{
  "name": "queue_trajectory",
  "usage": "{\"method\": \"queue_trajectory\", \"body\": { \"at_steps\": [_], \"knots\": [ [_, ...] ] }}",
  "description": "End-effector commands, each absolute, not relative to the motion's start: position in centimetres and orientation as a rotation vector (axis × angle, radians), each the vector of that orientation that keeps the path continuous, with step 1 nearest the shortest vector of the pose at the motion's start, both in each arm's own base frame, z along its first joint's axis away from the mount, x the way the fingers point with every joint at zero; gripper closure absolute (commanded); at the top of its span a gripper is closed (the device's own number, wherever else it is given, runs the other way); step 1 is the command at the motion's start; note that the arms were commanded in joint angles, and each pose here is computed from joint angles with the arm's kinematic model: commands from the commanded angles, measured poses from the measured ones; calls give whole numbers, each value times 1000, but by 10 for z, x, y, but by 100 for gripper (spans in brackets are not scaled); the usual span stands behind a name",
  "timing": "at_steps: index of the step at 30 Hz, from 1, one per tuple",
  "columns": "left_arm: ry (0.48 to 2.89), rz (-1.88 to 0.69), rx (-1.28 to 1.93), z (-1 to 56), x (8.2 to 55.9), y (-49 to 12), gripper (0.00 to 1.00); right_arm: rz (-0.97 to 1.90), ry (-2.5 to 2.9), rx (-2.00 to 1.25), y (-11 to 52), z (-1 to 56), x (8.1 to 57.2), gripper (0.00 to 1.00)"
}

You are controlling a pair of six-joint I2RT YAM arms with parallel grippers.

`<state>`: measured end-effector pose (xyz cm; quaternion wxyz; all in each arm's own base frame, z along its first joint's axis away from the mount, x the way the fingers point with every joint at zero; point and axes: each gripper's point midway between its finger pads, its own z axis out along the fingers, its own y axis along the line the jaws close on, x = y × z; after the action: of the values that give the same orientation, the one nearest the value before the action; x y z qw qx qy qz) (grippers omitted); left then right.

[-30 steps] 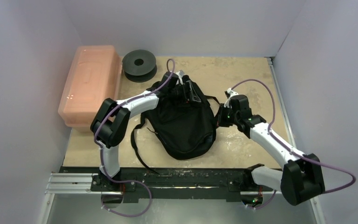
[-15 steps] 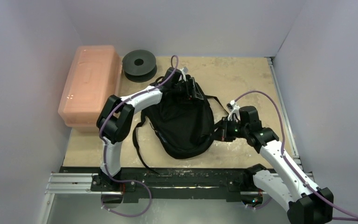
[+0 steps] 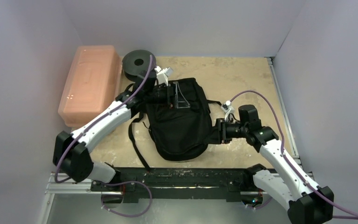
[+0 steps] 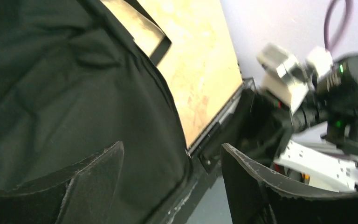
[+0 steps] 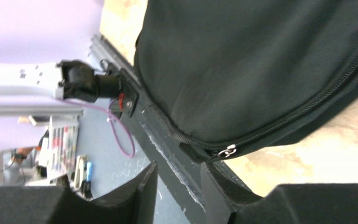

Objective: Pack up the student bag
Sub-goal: Zip the student bag at the center of the board.

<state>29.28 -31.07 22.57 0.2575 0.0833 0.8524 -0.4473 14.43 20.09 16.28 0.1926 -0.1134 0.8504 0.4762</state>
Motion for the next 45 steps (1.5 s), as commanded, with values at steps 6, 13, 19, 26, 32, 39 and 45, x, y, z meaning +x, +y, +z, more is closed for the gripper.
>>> {"method": "queue_trajectory", "body": {
  "at_steps": [6,13,19,26,32,39,45],
  "knots": [
    [2334,-1151,529,215,189,-334,29,746,2383,301,142,152,231,27],
    [2408,-1002,851,189,140,-371,38,846,2394,357,147,126,237,32],
    [2409,-778,1049,170,131,-386,40,1029,2402,259,168,118,237,48],
    [2415,-567,1171,151,136,-399,53,1107,2435,227,176,109,229,51],
    [2404,-453,1199,142,143,-399,55,1127,2431,225,178,109,229,54],
    [2419,-361,1201,129,149,-396,62,1152,2439,227,181,108,227,59],
    [2428,-367,1191,130,148,-397,78,1147,2460,189,180,104,223,60]
  ]
}}
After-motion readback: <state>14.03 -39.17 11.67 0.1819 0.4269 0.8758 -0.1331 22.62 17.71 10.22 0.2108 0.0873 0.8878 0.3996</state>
